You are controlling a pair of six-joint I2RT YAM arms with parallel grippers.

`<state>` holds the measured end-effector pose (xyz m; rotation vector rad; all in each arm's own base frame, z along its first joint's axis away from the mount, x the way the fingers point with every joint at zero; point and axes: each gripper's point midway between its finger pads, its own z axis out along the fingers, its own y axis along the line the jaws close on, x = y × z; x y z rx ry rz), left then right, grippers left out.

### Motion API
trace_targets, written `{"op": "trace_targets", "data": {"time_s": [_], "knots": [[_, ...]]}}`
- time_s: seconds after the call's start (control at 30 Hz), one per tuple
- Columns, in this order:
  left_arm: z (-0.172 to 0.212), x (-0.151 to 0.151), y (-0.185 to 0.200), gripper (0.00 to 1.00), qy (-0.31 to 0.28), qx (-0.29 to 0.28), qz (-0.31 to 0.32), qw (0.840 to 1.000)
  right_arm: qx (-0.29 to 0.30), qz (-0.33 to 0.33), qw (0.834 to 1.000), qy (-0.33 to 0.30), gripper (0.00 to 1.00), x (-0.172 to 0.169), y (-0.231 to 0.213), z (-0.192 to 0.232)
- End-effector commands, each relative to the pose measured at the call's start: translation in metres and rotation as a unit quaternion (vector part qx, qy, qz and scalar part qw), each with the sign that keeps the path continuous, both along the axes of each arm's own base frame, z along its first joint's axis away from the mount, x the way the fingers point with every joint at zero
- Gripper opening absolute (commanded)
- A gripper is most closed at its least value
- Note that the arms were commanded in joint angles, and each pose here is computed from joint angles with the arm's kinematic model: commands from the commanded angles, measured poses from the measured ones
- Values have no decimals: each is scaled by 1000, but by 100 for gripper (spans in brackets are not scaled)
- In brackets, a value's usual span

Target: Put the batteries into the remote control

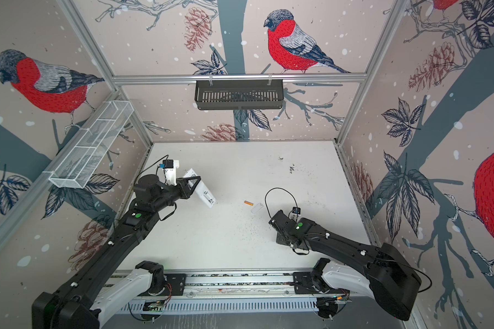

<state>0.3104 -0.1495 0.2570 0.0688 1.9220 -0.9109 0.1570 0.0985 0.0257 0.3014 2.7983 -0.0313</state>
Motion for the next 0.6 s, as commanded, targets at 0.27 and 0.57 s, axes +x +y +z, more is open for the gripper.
{"op": "trace_targets", "data": {"time_s": [0.27,0.57], "knots": [[2,2,1,8,-8,-4,-1,1000,36,6,999,28,35,-10,2,-16],[3,2,1,8,-11,-8,0,1000,56,31,998,24,14,-1,18,-17]]}}
